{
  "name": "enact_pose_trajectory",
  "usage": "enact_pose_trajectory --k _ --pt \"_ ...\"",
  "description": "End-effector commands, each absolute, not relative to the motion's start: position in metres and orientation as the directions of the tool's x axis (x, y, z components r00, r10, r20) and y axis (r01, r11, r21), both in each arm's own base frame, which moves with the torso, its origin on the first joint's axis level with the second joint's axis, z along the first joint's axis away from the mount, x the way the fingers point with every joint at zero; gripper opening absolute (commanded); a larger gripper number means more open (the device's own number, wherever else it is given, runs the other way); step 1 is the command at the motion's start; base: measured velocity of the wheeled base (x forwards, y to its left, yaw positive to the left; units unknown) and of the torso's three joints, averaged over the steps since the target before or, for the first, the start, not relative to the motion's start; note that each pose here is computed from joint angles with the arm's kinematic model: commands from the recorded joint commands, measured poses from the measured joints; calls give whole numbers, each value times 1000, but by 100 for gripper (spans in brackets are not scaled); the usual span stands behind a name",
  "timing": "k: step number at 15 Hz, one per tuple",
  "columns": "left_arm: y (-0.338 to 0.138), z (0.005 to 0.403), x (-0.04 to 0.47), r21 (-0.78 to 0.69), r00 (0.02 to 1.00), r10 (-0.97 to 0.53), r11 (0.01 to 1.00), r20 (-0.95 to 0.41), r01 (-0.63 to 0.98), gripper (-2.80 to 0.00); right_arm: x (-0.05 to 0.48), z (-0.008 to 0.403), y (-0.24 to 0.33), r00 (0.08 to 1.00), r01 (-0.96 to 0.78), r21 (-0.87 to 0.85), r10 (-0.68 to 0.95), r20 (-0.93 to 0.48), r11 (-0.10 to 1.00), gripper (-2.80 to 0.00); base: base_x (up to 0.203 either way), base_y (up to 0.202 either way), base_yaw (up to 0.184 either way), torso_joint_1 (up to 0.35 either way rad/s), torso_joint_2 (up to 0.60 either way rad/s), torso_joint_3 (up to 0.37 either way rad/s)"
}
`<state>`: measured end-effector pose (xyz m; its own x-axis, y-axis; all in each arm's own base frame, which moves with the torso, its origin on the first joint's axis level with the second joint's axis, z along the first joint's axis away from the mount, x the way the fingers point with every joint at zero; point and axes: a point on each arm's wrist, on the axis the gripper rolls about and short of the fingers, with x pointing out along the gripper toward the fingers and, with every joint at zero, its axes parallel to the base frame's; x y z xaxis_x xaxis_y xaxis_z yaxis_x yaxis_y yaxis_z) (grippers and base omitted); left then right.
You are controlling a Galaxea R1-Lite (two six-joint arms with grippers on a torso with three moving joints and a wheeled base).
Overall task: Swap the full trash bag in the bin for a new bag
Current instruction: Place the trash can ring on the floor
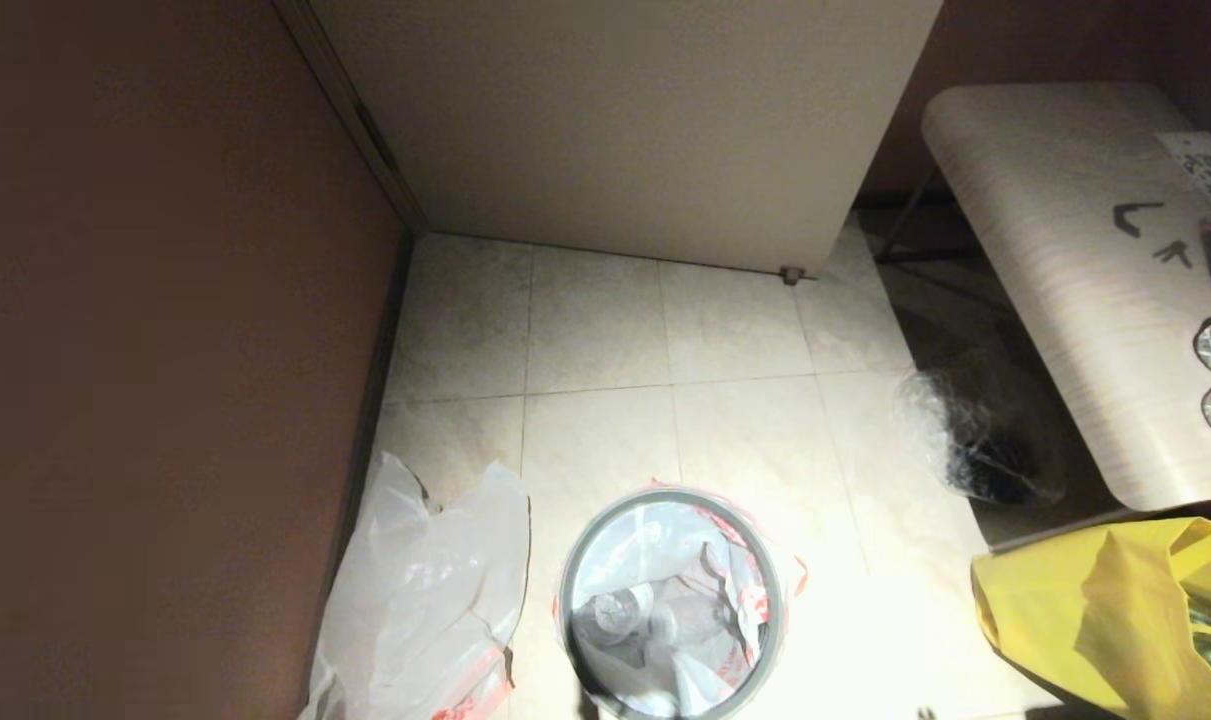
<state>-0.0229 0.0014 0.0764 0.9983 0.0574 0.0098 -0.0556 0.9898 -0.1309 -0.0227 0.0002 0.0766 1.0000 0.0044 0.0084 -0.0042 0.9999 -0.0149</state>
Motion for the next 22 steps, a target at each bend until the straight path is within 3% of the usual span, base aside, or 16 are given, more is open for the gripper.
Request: enact_pose_trajectory --k 1,6,12,18,22 --pt "1 76 -23 -132 998 58 990 9 -57 -280 -22 75 0 1000 -5 -20 5 0 1000 -280 0 0 0 0 0 0" --pt "1 76 -23 -132 998 58 990 9 -57 -280 -26 103 1 1000 -24 -73 25 12 997 -280 0 0 0 0 0 0" --pt "1 76 -23 -132 998 58 990 9 -57 -280 4 158 1 987 -75 -111 58 -148 991 -280 0 0 0 0 0 0" --pt "1 76 -23 -132 998 58 990 9 -57 -280 108 206 8 909 -157 -103 103 -403 982 -280 0 0 0 0 0 0" --pt "1 76 -23 -132 998 58 990 9 -57 -280 219 168 42 839 -221 -104 135 -527 970 -280 0 0 0 0 0 0"
